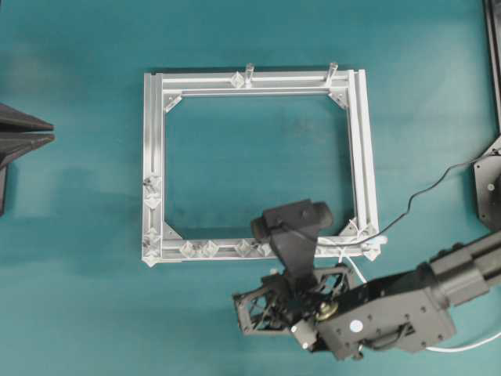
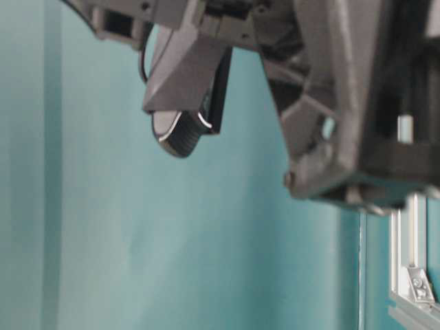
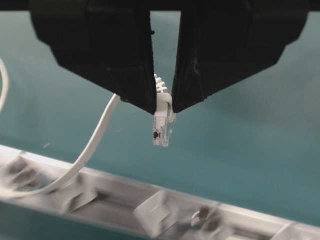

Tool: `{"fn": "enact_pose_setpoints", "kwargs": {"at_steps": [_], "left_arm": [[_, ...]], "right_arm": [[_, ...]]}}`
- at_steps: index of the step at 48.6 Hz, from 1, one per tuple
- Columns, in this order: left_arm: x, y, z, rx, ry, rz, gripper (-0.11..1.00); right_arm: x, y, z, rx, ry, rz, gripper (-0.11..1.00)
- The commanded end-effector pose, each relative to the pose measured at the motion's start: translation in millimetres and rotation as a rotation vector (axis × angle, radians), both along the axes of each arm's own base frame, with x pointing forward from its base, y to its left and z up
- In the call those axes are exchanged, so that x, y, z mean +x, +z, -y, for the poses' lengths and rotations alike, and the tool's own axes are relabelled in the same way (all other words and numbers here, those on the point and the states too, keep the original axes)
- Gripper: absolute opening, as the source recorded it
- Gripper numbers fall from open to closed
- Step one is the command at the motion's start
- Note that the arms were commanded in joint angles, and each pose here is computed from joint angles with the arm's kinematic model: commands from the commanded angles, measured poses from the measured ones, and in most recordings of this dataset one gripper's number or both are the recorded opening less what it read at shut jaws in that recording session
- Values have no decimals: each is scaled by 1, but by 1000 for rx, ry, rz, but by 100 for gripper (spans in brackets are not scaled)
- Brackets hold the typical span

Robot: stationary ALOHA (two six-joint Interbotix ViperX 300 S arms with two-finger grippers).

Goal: Move the cable alternately left and right between 8 closely spaced pins so it hooks onto each one.

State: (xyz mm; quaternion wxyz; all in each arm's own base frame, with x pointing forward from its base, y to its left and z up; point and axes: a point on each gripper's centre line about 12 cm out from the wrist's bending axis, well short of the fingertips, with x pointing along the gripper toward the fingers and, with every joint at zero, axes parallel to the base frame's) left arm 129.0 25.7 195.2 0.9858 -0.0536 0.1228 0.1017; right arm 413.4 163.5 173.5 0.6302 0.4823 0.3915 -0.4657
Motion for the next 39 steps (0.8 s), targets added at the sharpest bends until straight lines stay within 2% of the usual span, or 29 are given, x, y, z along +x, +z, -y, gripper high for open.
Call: {"fn": "enact_pose_setpoints", "kwargs": {"at_steps": [1,17,27,39], "left_arm": [[1,4,0,-2,2,10,24],[1,4,0,-2,2,10,24],[1,4,0,-2,2,11,24],[1,3,0,-2,2,11,24]], "right_arm": [[4,16,-10,20,12,39,13],[12,18,-7,7,4,44,13],[33,21,-1,-5,7,91,13],[59,20,1,-9,78,130,13]]}}
